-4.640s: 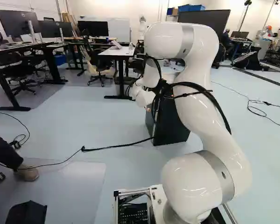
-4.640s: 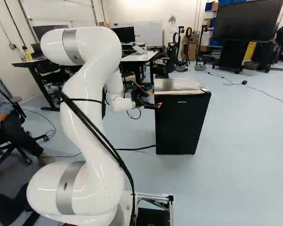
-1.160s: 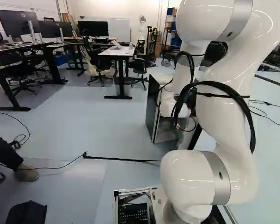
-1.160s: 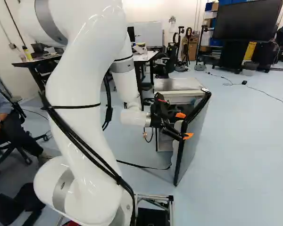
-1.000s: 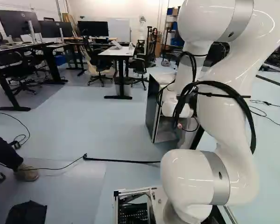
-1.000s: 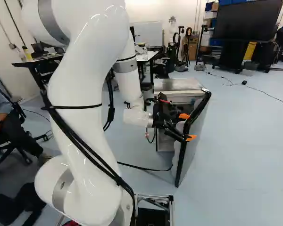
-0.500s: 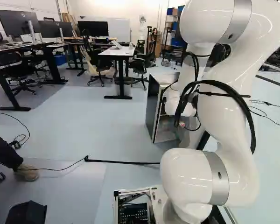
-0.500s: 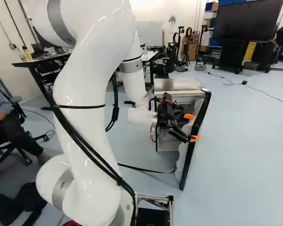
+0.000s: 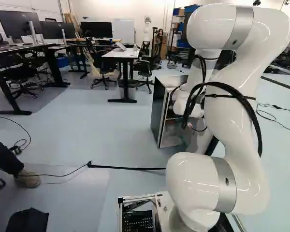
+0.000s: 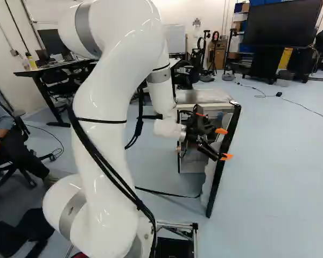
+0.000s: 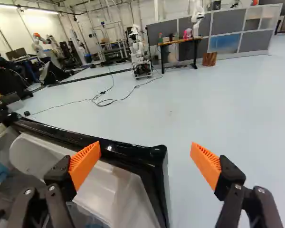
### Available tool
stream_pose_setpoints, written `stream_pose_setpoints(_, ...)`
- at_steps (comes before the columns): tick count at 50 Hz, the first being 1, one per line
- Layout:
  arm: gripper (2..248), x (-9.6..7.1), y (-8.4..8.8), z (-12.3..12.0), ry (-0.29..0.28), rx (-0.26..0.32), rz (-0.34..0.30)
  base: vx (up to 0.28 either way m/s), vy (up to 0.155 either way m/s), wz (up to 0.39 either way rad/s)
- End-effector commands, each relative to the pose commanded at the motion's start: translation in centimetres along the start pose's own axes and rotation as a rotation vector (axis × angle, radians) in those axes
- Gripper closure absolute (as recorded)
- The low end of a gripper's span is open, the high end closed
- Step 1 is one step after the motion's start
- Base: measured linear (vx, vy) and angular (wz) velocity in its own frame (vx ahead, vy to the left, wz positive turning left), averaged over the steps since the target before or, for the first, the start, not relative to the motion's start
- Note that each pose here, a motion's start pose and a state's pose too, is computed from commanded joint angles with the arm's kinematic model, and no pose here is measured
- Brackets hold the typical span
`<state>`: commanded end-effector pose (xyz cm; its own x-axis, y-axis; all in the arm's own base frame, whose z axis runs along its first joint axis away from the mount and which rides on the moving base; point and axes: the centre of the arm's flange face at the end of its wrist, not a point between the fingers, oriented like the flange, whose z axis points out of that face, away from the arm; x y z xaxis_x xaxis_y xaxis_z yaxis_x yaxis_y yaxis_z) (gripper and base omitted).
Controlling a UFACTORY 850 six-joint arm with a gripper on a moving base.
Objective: Open the fridge door
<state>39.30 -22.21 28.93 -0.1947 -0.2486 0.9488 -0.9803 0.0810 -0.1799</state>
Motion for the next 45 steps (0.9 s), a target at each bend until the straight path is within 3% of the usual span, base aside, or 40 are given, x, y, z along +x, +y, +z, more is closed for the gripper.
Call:
stream_pose_setpoints(25,3,0.1,-0.7,5.1,-0.053,-0.208,0.122,0.0,0.0,0.0)
stream_pose_setpoints(45,3,0.0,-3.8,7.3,-0.044,-0.215,0.175,0.0,0.0,0.0)
